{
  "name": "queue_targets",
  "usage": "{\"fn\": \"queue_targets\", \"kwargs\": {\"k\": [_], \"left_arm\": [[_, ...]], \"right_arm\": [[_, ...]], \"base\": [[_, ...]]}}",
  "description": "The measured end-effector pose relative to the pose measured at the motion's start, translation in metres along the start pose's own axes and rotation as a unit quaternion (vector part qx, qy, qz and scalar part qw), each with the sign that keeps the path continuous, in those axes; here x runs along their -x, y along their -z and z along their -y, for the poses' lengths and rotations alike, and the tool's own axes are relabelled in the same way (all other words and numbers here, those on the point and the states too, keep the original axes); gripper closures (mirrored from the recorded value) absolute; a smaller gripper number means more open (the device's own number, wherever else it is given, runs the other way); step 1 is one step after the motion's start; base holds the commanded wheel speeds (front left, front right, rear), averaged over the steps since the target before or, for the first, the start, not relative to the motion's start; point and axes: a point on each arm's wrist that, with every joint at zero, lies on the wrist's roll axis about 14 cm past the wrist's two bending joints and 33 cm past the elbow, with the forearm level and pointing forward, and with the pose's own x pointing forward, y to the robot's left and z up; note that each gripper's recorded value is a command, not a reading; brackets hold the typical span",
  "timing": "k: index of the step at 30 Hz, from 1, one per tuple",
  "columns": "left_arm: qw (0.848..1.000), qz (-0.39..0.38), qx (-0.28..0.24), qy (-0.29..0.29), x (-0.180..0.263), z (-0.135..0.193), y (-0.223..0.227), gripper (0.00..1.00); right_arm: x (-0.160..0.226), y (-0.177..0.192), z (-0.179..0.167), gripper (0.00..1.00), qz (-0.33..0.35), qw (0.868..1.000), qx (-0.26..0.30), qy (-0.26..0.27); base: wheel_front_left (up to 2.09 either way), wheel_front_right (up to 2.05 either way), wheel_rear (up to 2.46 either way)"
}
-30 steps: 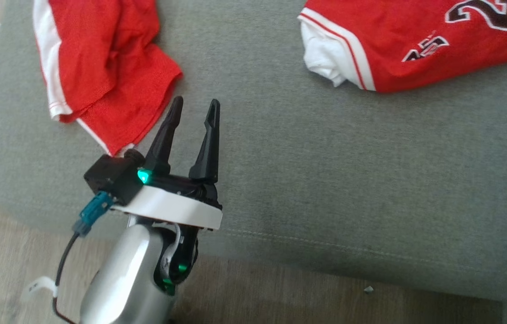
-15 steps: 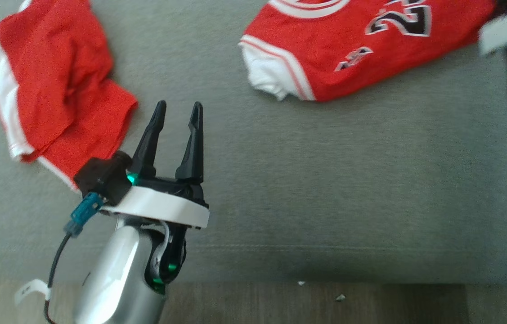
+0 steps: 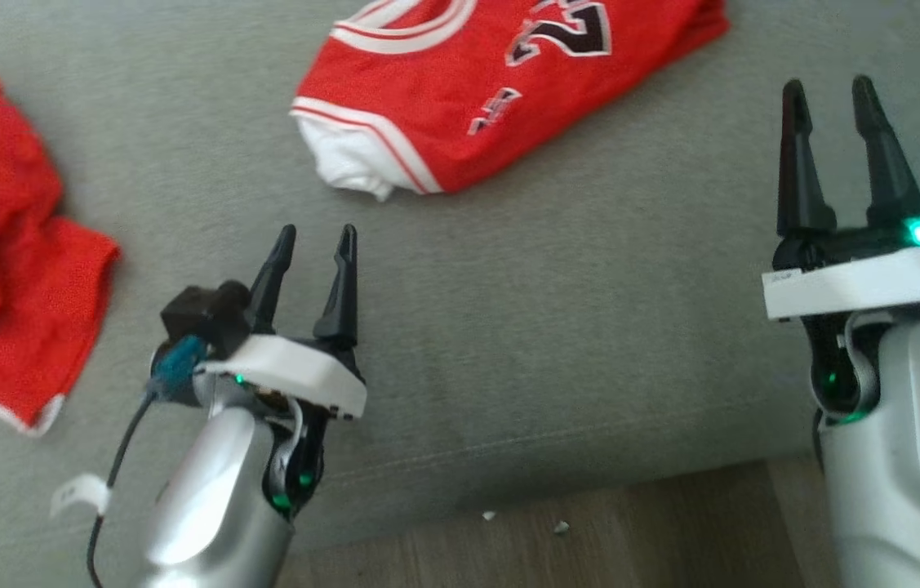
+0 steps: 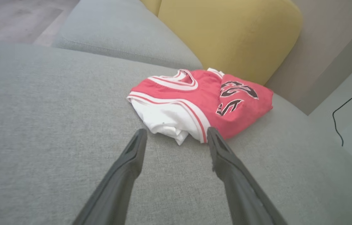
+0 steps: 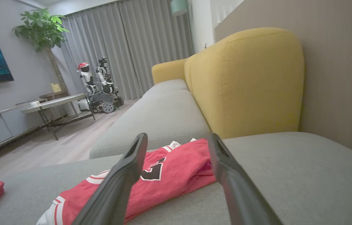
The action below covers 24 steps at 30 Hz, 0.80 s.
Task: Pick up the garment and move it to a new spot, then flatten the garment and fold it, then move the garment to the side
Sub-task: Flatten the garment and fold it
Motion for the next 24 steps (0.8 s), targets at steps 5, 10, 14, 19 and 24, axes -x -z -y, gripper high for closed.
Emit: {"fn": "queue_targets", "kwargs": {"k": [5,10,14,19,24], "left_arm": [[0.999,-0.036,-0.017,0.02,-0.023,0.009,0.022,0.0],[0.996,-0.073,-0.03,0.029,-0.039,0.014,0.045,0.0],[0.994,-0.103,-0.022,0.016,-0.047,0.01,0.063,0.0],[0.993,-0.11,-0.03,0.003,-0.064,0.007,0.066,0.0],[0.993,-0.114,-0.033,0.004,-0.072,0.007,0.069,0.0]], "right_arm": [[0.017,-0.009,0.017,0.0,0.007,0.999,0.005,0.032],[0.025,-0.018,0.03,0.0,0.016,0.998,0.008,0.054],[0.032,-0.015,0.037,0.0,0.009,0.998,0.009,0.066],[0.036,-0.014,0.041,0.0,0.007,0.997,0.015,0.073],[0.038,-0.011,0.044,0.0,0.003,0.997,0.015,0.078]], "base": [[0.0,0.0,0.0],[0.0,0.0,0.0],[0.0,0.0,0.0],[0.0,0.0,0.0],[0.0,0.0,0.0]]}}
